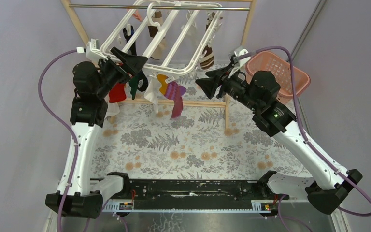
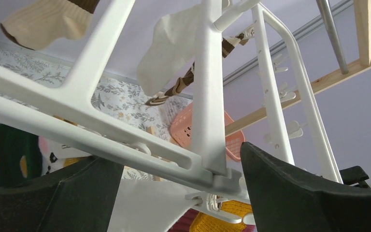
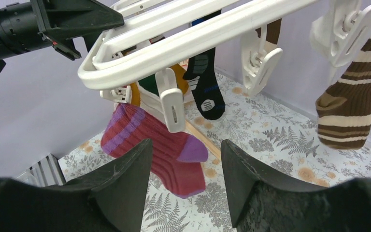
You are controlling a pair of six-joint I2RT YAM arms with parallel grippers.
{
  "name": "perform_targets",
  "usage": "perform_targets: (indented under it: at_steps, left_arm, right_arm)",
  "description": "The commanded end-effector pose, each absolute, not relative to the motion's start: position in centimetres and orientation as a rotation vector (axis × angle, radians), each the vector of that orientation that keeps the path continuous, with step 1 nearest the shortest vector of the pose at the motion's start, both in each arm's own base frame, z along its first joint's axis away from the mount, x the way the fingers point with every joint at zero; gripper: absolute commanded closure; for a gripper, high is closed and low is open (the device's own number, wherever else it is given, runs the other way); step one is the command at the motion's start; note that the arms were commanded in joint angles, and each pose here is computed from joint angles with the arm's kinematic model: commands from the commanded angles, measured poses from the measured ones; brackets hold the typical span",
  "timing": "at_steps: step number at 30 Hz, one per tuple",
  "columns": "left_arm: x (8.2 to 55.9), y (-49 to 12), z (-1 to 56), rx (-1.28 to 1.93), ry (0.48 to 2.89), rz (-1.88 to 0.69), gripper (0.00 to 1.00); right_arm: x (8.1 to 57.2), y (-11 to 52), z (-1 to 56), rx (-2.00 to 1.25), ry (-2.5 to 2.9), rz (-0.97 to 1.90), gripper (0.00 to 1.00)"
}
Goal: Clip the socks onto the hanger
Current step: Open the clamp at the hanger.
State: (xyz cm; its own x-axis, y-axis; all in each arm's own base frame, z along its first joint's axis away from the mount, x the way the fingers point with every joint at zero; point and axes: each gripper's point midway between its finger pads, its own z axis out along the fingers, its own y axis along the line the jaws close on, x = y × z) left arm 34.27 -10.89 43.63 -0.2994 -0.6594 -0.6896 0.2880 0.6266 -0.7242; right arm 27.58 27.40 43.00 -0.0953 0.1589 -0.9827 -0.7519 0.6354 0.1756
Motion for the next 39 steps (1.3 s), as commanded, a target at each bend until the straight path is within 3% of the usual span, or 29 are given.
perform_targets:
  at_steps: [1, 13, 39]
  left_arm:
    - [33.9, -10.5, 46.6, -0.268, 1.54, -0.944, 0.05]
    - [34.2, -10.6, 46.2, -0.272, 1.551, -0.948, 0.05]
    - [34.2, -10.5, 46.2, -0.269, 1.553, -0.937, 0.04]
  right_arm:
    - [28.1, 27.5, 45.6, -0.515, 1.374, 0.809, 0.39]
    - [29.7, 28.7, 45.9, -0.541, 1.354, 0.783, 0.39]
    - [26.6, 30.8, 46.1, -0.61, 1.308, 1.013, 0.44]
